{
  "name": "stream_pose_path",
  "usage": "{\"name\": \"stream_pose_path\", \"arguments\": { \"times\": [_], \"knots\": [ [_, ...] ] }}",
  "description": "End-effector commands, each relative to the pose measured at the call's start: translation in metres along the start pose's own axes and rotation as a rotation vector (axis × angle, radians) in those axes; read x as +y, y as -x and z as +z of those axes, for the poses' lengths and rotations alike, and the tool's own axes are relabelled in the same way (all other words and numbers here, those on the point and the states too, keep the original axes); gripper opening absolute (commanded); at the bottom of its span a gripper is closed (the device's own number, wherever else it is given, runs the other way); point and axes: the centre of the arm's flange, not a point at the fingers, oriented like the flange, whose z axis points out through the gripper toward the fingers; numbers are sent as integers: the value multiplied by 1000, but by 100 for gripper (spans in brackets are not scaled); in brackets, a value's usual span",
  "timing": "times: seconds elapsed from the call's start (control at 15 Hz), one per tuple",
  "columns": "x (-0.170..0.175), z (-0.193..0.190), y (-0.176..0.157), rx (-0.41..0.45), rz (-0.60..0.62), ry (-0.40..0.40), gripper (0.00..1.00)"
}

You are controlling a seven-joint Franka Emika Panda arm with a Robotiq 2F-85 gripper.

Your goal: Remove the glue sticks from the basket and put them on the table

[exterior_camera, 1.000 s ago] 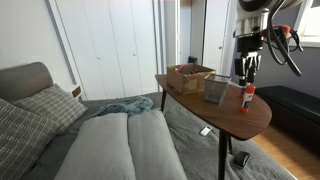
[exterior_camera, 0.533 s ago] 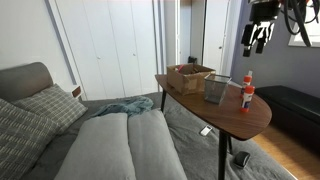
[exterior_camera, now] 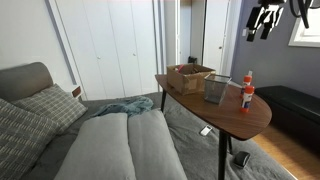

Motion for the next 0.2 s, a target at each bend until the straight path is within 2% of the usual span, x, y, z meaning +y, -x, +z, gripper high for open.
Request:
{"name": "stream_pose_path", "arguments": {
  "times": [0.0, 0.13],
  "knots": [
    [0, 0, 0, 0, 0, 0, 100],
    [0, 0, 0, 0, 1, 0, 100]
  ]
}}
